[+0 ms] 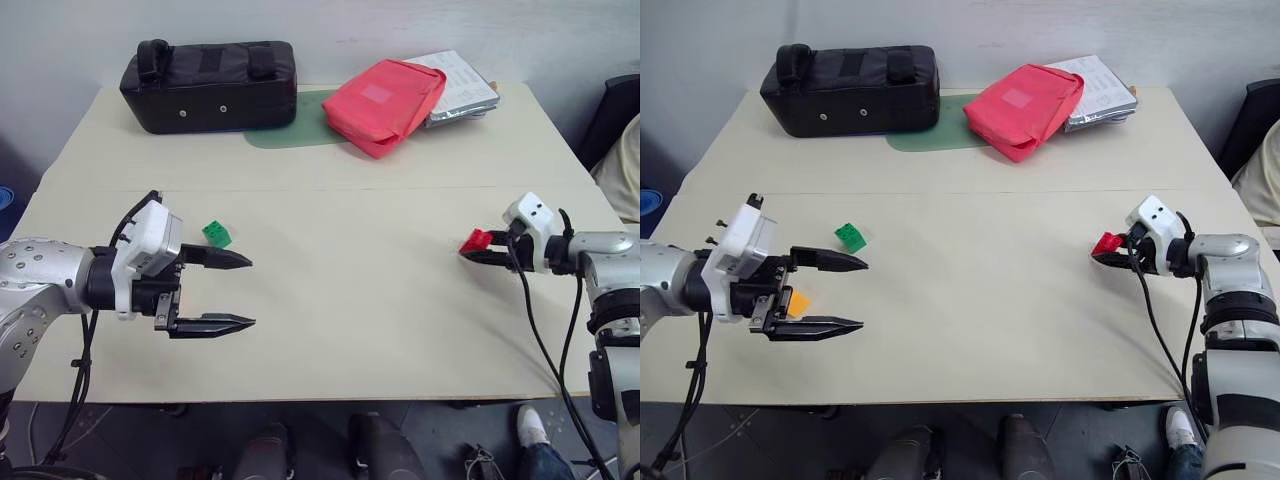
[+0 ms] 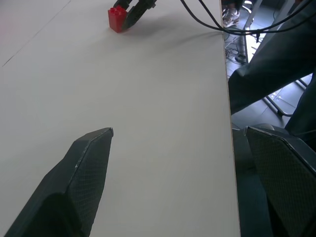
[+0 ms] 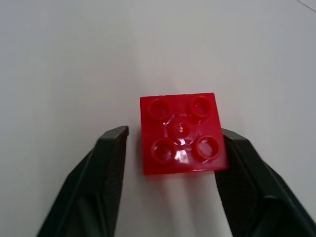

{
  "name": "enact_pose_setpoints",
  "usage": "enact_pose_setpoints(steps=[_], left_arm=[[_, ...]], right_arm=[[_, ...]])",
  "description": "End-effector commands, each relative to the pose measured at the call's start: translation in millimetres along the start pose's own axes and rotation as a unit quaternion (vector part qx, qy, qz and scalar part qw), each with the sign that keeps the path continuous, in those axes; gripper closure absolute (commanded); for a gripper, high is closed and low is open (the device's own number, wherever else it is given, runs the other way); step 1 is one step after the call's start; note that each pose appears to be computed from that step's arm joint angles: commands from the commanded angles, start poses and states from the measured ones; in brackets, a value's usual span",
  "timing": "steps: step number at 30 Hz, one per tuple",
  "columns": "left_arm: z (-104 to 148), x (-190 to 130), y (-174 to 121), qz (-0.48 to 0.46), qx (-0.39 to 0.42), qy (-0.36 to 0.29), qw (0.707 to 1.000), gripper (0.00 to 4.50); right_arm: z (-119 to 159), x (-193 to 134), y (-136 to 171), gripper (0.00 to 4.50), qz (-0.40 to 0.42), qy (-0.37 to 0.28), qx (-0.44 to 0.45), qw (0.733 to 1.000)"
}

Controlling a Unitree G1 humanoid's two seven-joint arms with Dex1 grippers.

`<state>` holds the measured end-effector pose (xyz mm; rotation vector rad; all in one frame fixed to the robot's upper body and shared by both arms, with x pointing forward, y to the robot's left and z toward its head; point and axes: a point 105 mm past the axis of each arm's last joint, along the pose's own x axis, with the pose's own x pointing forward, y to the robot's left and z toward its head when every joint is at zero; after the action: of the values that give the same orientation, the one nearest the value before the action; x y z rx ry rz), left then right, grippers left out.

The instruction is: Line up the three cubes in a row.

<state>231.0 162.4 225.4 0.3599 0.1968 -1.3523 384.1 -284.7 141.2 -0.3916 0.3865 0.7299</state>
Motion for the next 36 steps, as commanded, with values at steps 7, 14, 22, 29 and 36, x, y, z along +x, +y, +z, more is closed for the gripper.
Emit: enact_pose_setpoints(steps=[7,14,22,29,36], left_arm=[[-8,4,-5,-0.041,0.031,0.03,0.998,0.0],[-23,22,-16,-0.117,0.077,0.064,0.988,0.0],[-20,30,-16,-0.135,0.095,0.059,0.984,0.0],[-19,31,-13,-0.127,0.097,0.054,0.986,0.0],[-20,32,-8,-0.118,0.101,0.054,0.986,0.0]], right_arm=[[42,-11,64,3.02,0.184,-0.075,-0.097,0.975],[39,-18,176,3.02,0.333,-0.039,-0.202,0.92],[24,3,189,3.02,0.283,-0.022,-0.223,0.933],[23,12,189,3.02,0.279,-0.025,-0.24,0.929],[21,19,190,3.02,0.283,-0.022,-0.236,0.929]])
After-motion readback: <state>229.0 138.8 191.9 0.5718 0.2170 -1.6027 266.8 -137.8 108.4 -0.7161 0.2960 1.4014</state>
